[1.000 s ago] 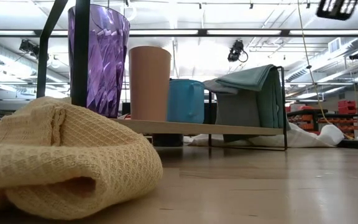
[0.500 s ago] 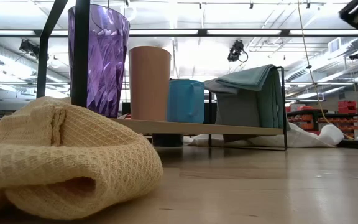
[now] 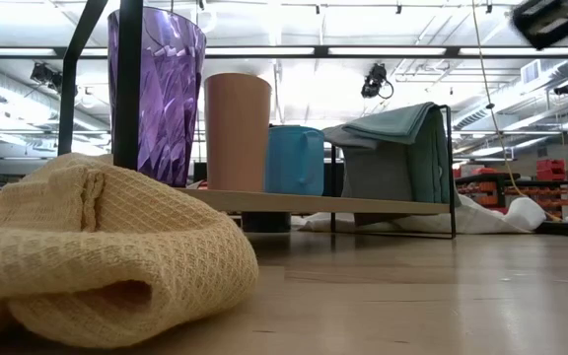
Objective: Stack small to large cups/mugs on shelf
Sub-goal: Put the transparent mug on the shelf
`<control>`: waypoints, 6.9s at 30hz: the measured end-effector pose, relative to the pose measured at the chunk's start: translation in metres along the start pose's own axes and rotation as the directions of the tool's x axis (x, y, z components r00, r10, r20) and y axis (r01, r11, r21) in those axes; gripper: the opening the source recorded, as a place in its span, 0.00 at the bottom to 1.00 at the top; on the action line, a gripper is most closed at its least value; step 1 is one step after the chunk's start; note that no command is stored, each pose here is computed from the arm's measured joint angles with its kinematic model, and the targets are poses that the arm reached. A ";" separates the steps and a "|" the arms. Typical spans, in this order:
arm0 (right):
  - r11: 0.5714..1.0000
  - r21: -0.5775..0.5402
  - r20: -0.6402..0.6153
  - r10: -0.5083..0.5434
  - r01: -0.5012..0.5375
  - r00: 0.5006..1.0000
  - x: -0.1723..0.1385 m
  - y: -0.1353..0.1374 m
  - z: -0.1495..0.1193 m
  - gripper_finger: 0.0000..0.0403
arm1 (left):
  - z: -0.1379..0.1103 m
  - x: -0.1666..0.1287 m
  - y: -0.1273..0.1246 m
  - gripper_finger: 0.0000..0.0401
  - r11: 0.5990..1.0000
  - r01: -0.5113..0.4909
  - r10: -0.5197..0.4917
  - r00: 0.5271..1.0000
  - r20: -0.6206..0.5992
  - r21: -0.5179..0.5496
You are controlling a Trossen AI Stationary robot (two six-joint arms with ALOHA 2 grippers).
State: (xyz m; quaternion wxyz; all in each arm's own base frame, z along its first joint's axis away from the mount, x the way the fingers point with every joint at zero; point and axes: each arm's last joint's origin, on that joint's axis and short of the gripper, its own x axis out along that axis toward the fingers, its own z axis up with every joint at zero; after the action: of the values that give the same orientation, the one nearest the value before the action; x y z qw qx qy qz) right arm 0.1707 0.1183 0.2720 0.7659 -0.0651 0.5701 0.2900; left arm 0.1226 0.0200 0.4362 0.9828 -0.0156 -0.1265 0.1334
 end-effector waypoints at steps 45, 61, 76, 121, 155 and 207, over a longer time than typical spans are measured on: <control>0.997 0.031 -0.157 -0.058 0.064 0.986 0.057 -0.004 0.063 0.30 | -0.001 -0.001 -0.002 0.18 0.998 0.065 -0.065 0.998 -0.020 0.017; 0.998 0.034 -0.162 -0.039 0.046 0.986 0.057 -0.004 0.062 0.02 | -0.001 -0.001 -0.002 0.18 0.998 0.065 -0.065 0.998 -0.021 0.019; 0.997 0.063 -0.152 -0.027 0.037 0.988 0.031 0.001 0.064 0.01 | -0.002 -0.001 -0.002 0.18 0.997 0.065 -0.064 0.998 -0.021 0.043; 0.218 0.919 -0.188 -0.493 0.330 0.849 -0.051 -0.156 0.059 0.00 | -0.002 -0.001 -0.002 0.16 0.996 0.065 -0.063 0.998 -0.023 0.069; 0.143 0.886 -0.289 -0.574 0.441 0.766 -0.044 -0.195 0.052 0.00 | -0.004 -0.001 -0.002 0.19 0.996 0.066 -0.063 0.997 -0.045 0.063; 0.148 0.875 -0.296 -0.590 0.461 0.751 -0.025 -0.233 0.052 0.04 | -0.005 -0.001 -0.002 0.18 0.997 0.065 -0.063 0.996 -0.060 0.041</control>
State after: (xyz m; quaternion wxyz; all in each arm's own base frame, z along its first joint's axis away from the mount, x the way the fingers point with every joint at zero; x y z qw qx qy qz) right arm 0.3307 -0.0605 0.2589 0.7486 0.1924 0.5234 -0.3587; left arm 0.1233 0.0181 0.4310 0.9900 0.0058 -0.0953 0.1040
